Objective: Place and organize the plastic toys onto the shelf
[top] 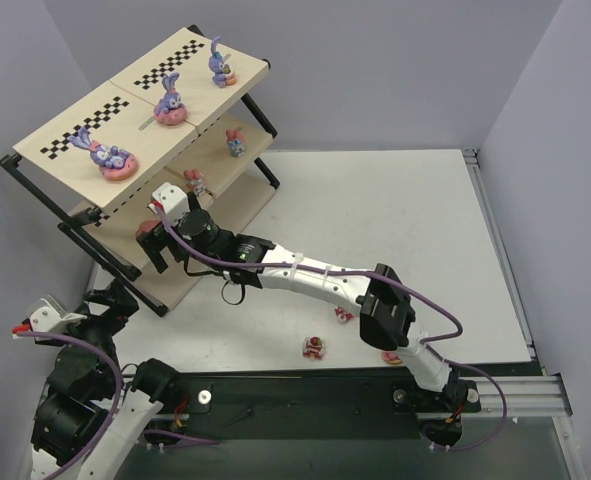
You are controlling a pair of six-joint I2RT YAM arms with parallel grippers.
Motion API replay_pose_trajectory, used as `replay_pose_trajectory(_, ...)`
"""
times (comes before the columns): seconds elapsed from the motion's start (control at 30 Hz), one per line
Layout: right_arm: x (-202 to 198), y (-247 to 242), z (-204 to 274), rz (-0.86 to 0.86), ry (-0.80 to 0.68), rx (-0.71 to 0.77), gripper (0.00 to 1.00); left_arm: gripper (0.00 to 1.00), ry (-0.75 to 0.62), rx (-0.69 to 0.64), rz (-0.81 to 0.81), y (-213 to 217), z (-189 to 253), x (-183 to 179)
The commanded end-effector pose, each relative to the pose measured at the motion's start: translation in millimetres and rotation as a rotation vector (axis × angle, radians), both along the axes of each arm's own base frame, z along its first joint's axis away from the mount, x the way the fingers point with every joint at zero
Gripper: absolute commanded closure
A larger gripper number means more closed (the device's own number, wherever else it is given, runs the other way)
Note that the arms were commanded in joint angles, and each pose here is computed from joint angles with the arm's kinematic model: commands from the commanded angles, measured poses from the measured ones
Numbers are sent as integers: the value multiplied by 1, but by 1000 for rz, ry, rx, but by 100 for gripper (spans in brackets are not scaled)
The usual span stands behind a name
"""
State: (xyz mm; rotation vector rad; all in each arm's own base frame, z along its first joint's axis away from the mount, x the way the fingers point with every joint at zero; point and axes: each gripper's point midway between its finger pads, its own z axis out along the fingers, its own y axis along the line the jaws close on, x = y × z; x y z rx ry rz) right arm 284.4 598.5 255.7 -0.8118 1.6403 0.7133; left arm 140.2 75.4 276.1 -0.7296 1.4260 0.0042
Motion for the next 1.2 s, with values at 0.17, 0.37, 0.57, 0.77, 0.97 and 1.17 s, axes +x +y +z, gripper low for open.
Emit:
replay_pose_trajectory(0.17, -29, -51, 78, -76, -84, 74, 1, 3, -131, -32, -64, -1, 16, -13)
replay_pose_trajectory(0.37, -55, -133, 43, -314, 35, -8, 4, 3, -146, 66, -280, -39, 23, 1)
replay_pose_trajectory(0.57, -99, -234, -30, -571, 158, -76, 7, 3, -128, 165, -580, -99, 22, 16)
replay_pose_trajectory(0.77, -134, -300, -83, -764, 158, -128, 5, 3, 39, 185, -795, -145, 6, 30)
replay_pose_trajectory(0.97, -154, -344, -114, -944, 154, -123, 5, 3, 30, 173, -802, -146, 0, 29)
replay_pose_trajectory(1.17, -163, -345, -144, -1044, 196, -54, 14, 3, -32, 170, -794, -142, 3, 23)
